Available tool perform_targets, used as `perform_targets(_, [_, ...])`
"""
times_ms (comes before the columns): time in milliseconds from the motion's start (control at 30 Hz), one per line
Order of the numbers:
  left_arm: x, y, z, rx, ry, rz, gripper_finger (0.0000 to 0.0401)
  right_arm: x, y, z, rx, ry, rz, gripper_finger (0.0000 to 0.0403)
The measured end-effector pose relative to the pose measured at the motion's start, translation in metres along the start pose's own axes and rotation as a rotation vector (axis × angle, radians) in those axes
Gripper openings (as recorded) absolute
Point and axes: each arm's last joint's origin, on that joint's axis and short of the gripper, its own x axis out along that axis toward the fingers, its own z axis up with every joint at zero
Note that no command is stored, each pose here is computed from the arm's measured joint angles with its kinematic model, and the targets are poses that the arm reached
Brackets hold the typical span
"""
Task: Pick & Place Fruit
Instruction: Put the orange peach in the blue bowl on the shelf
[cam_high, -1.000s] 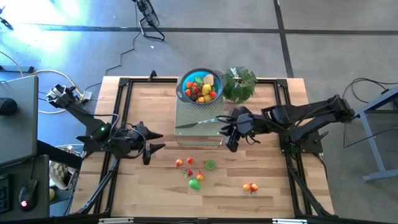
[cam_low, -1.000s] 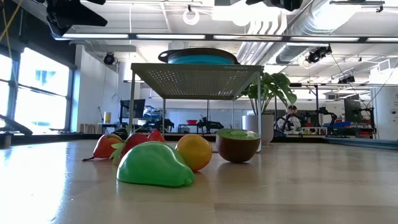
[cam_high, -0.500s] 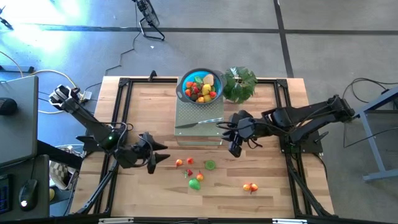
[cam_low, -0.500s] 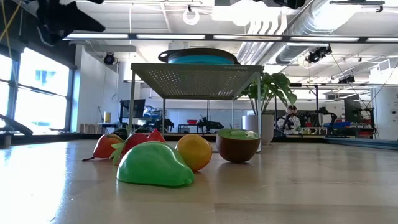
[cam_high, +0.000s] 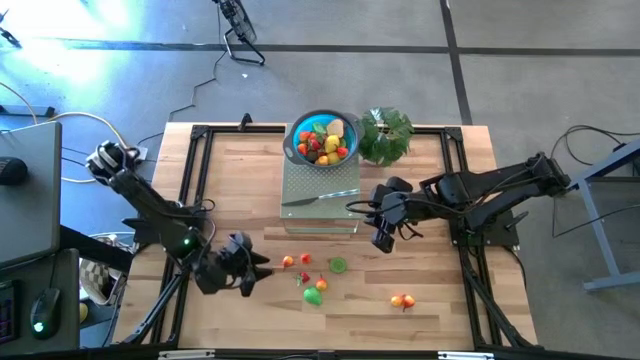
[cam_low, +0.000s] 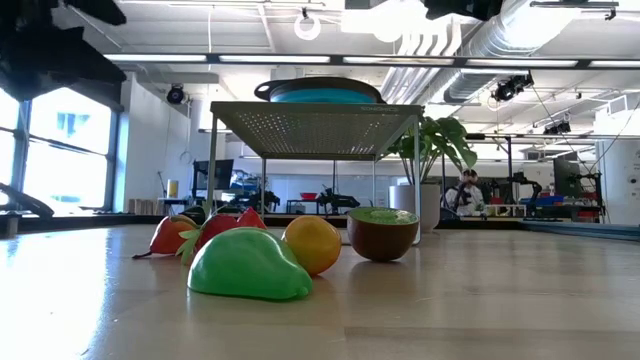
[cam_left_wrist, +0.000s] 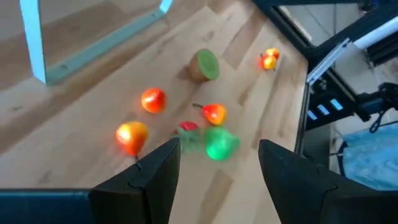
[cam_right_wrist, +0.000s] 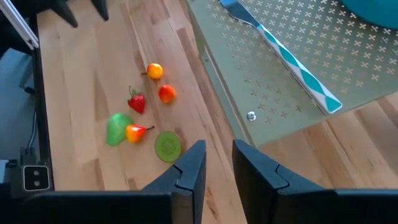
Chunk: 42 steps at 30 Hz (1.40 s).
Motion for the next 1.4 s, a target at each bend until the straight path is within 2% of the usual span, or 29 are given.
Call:
perform_targets(333, [0.015,-0.042,-0.006,0.044,0.008,0.003,0.0214,0.0,0.0,0.0,-0.06,0.001,-0.001,0.0071])
perform_targets(767, [0.034,-0.069,-0.017,-0.068,0.116,0.225,0.0214,0.0,0.0,-0.001,-0.081,0.006,-0.004,0.0071])
perform_targets(900, [0.039,-0.058,-0.026,-0.128,0.119,0.357,0.0214,0.0,-0.001,-0.001,-0.083,0.012,-0.008,0.0071])
perform_targets(1100, [0.046,-0.04,-0.034,-0.214,0.042,0.517,0.0214,0.0,-0.001,-0.002,-0.086,0.022,-0.014,0.0071])
perform_targets(1400, [0.054,-0.036,-0.038,-0.276,0.005,0.548,0.0214,0.0,-0.002,-0.002,-0.09,0.02,-0.017,0.0071])
